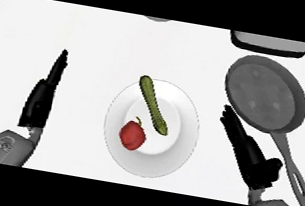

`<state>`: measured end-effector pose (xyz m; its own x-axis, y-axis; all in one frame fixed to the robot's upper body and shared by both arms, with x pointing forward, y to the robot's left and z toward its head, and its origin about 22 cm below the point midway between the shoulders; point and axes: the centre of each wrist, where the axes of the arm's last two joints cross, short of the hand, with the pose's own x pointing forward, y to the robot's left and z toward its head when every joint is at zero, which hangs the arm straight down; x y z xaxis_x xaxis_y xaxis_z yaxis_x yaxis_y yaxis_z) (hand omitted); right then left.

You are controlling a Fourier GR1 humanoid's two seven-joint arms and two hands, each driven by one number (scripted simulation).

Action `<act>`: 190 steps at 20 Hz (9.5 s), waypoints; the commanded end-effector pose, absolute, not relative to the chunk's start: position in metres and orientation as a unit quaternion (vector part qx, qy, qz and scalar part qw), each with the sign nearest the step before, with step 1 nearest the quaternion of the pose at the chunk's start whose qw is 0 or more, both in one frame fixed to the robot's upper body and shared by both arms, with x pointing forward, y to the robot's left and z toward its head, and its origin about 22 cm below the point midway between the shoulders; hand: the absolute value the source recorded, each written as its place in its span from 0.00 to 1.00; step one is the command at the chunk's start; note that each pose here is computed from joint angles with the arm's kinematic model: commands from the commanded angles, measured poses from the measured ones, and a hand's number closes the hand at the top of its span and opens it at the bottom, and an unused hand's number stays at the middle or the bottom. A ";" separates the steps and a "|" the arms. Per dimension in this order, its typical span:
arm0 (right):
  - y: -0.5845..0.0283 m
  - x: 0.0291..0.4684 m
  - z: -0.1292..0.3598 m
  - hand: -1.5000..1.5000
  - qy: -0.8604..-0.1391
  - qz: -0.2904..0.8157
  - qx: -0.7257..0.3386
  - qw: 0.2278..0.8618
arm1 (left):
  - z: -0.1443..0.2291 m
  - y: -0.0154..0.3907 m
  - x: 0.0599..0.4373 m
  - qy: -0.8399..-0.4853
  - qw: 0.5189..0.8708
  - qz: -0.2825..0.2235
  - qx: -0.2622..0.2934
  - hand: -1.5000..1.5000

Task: Pick the squash from the plate and place it in the pan

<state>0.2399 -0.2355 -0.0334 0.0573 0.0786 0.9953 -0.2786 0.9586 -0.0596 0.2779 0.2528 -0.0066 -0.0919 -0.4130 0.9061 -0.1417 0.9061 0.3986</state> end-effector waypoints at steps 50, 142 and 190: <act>-0.091 0.387 0.056 0.00 -0.549 0.775 0.009 0.313 | 0.020 0.203 0.249 -0.745 0.663 -0.057 -0.032 0.50; -0.339 0.401 0.064 1.00 -0.525 0.013 -0.598 0.605 | 0.016 0.195 0.245 -0.758 0.648 -0.068 -0.036 0.50; -0.405 0.234 0.015 0.00 -0.720 -0.037 -0.262 0.642 | 0.011 0.214 0.253 -0.746 0.663 -0.055 -0.029 0.50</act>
<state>0.2479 -0.4003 0.0196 -0.0414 0.3191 0.9468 0.4433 0.8551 -0.2688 0.2449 0.2036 0.0090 -0.1248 -0.0357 0.9915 0.1094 0.9928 0.0495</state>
